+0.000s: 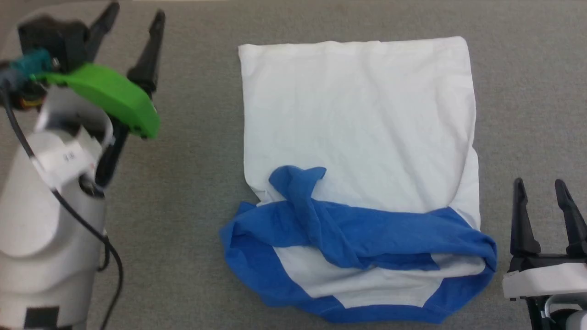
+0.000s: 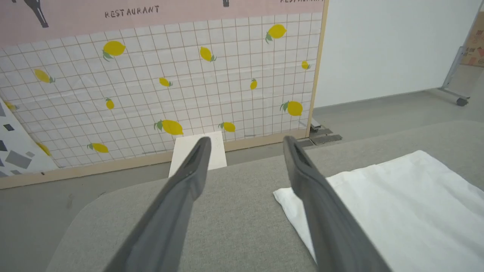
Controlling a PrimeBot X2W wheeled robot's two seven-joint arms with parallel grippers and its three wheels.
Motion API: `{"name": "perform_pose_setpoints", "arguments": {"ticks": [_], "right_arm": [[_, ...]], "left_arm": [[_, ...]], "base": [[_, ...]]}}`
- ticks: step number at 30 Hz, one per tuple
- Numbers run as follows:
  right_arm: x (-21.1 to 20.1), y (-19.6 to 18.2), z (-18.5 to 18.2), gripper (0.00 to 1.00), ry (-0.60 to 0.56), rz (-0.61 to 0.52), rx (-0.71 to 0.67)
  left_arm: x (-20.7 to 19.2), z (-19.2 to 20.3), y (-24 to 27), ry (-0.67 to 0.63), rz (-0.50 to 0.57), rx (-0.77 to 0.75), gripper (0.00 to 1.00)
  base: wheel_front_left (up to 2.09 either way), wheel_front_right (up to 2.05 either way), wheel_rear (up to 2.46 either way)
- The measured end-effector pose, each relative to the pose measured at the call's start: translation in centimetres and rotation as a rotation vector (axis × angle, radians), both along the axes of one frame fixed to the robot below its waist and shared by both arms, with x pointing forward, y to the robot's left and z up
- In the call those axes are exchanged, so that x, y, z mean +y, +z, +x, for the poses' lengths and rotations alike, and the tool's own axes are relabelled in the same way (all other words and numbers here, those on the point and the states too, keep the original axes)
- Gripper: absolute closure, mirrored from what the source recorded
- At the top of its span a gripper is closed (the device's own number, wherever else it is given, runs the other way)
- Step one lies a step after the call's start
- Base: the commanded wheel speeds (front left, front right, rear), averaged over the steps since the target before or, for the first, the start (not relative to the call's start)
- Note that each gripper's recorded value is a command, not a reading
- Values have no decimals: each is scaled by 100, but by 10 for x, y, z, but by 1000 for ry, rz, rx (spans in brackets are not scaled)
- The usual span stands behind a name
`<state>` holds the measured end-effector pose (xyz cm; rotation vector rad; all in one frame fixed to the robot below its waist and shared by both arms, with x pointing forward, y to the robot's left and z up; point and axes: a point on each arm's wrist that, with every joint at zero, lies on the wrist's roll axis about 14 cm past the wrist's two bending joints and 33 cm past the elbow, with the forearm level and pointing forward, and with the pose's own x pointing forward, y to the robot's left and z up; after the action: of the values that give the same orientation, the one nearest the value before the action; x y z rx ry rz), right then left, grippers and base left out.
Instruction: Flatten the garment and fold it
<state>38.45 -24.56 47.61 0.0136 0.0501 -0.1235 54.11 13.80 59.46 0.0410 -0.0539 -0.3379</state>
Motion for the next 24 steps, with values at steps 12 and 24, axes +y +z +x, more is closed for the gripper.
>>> {"name": "perform_pose_setpoints", "arguments": {"ticks": [12, 24], "right_arm": [[-15, -31, 11, 0, -43, -19, 76], [-30, -62, 11, 0, -84, -43, 159]], "left_arm": [[-33, 70, -63, -87, 59, 265, 0], [-59, 85, -157, -164, 55, 565, 0]], "base": [[0, 0, 0], [0, 0, 0]]}}
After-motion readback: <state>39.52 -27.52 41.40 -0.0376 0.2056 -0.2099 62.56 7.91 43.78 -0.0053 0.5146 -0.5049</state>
